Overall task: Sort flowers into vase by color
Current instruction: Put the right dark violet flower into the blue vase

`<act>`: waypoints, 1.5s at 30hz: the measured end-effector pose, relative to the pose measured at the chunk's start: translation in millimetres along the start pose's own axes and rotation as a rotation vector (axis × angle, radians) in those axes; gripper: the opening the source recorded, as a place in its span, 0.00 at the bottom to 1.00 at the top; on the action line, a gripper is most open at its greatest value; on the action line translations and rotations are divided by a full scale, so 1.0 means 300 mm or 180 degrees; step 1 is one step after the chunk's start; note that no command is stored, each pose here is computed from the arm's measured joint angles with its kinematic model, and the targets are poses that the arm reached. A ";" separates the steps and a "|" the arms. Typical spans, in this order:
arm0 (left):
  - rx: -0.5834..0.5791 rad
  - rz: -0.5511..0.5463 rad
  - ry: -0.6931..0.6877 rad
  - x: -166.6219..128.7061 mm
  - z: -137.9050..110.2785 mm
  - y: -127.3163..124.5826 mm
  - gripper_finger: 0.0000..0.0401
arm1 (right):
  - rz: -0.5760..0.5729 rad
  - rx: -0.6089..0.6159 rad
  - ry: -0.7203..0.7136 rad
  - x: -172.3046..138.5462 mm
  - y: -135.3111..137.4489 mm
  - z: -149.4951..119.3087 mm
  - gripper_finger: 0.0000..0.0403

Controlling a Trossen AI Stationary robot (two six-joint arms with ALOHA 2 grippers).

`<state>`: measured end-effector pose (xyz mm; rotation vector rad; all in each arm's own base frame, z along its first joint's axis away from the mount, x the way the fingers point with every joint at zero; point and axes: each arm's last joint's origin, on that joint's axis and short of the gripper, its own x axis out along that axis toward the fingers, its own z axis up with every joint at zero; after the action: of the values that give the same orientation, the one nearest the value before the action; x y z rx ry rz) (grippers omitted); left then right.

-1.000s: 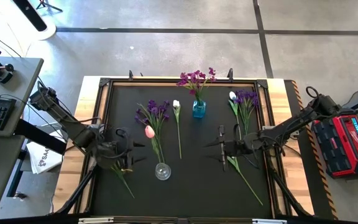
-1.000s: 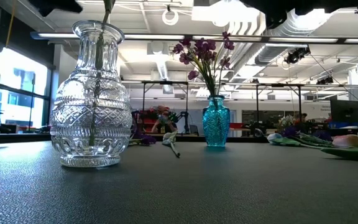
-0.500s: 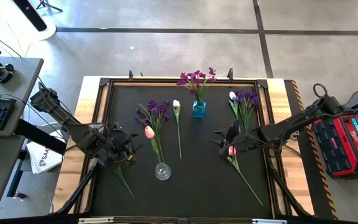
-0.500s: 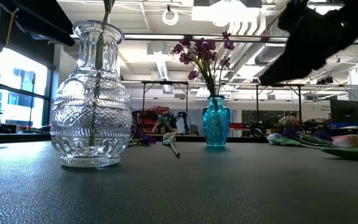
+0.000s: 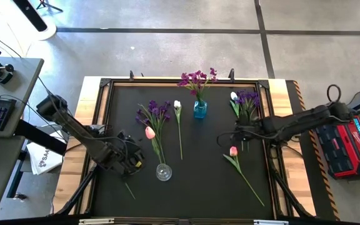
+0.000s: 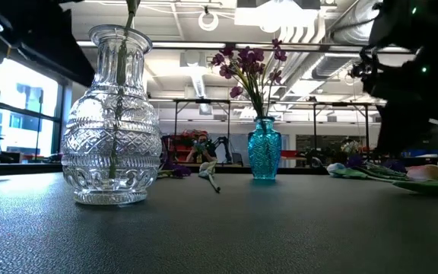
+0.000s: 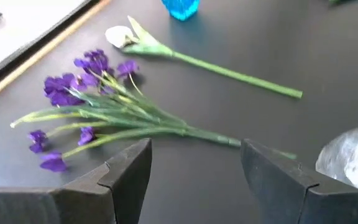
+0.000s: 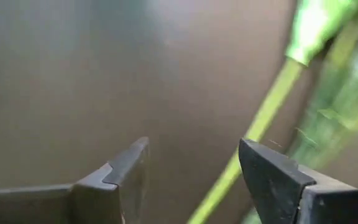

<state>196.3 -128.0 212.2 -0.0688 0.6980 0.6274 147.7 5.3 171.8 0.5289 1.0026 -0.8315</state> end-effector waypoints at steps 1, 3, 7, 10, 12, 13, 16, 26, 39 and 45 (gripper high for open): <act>0.0071 0.0007 0.0042 0.006 -0.007 -0.006 0.58 | -0.0101 0.0078 0.0057 0.005 -0.012 0.002 0.53; 0.0239 0.0020 0.0118 0.018 -0.019 -0.017 0.58 | -0.0254 0.0187 0.0134 0.015 -0.028 0.007 0.51; 0.0308 0.0031 0.0182 0.027 -0.022 -0.019 0.58 | -0.0545 0.0281 0.0228 0.030 -0.057 0.015 0.46; 0.0302 0.0055 0.0167 0.031 -0.020 -0.018 0.58 | -0.0841 0.0372 0.0275 0.041 -0.086 0.023 0.42; 0.0323 0.0067 0.0146 0.031 -0.019 -0.017 0.58 | -0.0987 0.0459 0.0340 0.050 -0.101 0.027 0.38; 0.0324 0.0079 0.0126 0.031 -0.018 -0.017 0.58 | -0.1037 0.0464 0.0370 0.055 -0.106 0.030 0.37; 0.0327 0.0107 0.0071 0.031 -0.017 -0.016 0.58 | -0.1115 0.0377 0.0441 0.075 -0.111 0.040 0.33; 0.0349 0.0115 0.0046 0.031 -0.016 -0.017 0.58 | -0.1412 0.0482 0.0470 0.132 -0.126 0.068 0.31; 0.0414 0.0158 -0.0074 0.031 -0.011 -0.018 0.58 | -0.1069 0.0554 0.0757 0.151 -0.142 0.093 0.31; 0.0364 0.0126 -0.0102 0.031 -0.008 -0.023 0.58 | -0.0748 0.0520 0.0887 0.128 -0.156 0.100 0.35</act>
<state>204.2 -129.5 203.5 0.0610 0.7042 0.6240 136.2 -57.9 150.6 0.6886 1.2758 -1.0752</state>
